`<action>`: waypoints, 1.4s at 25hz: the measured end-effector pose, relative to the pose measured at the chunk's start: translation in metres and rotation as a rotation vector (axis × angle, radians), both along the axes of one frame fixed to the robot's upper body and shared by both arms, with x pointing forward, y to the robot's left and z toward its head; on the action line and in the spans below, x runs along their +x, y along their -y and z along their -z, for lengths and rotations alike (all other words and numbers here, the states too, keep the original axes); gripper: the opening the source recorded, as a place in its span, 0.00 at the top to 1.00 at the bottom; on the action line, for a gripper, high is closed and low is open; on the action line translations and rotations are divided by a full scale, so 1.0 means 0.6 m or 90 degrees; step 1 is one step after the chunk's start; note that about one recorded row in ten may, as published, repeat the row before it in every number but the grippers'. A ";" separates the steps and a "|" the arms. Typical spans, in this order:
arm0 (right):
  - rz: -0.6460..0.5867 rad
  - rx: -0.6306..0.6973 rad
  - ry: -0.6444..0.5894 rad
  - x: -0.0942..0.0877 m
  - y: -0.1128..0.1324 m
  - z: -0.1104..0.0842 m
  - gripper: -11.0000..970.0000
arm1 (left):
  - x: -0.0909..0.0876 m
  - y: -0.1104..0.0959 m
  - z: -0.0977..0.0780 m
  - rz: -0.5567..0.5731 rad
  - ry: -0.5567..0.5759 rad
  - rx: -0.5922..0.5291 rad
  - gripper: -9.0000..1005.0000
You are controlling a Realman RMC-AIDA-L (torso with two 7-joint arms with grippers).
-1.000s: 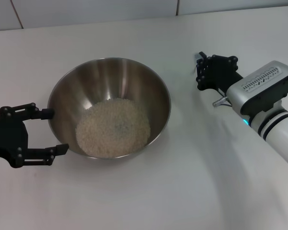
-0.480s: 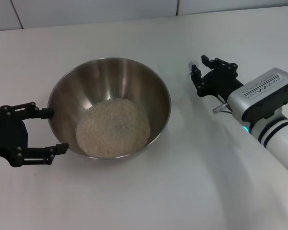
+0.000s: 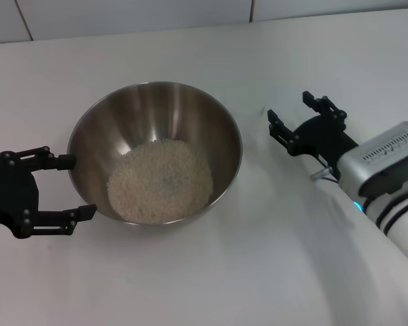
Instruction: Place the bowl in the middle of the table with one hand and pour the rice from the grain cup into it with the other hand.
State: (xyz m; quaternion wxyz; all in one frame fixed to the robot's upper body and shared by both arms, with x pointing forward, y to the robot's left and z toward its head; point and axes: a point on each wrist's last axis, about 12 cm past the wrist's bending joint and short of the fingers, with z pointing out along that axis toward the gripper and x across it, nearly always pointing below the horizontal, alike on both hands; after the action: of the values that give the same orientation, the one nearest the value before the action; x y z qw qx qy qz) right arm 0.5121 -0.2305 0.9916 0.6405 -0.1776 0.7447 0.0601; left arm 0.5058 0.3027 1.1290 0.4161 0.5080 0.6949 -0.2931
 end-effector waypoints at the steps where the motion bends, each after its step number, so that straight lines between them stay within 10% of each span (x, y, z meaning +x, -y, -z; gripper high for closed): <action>1: 0.008 0.006 0.004 -0.007 0.005 0.001 0.30 | 0.000 0.000 0.000 0.000 0.000 0.000 0.14; 9: 0.063 0.168 0.166 -0.076 0.078 -0.036 0.23 | -0.003 -0.004 0.002 -0.005 -0.001 0.000 0.14; 14: -0.119 0.262 0.237 -0.060 0.138 -0.103 0.23 | -0.003 -0.005 0.002 -0.007 0.002 0.001 0.14; 23: -0.488 0.068 -0.055 0.065 0.119 -0.208 0.23 | -0.003 -0.005 0.002 -0.008 -0.001 0.000 0.14; 35: -0.580 -0.165 -0.242 0.095 0.089 -0.310 0.23 | -0.002 -0.006 0.000 -0.010 0.001 0.001 0.14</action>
State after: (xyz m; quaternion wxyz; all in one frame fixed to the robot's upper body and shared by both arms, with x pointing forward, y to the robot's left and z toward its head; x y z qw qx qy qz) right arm 0.5691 -0.2840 1.1776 0.3752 -0.5481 0.6966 0.2713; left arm 0.5048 0.3063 1.1287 0.4187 0.5032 0.6987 -0.2886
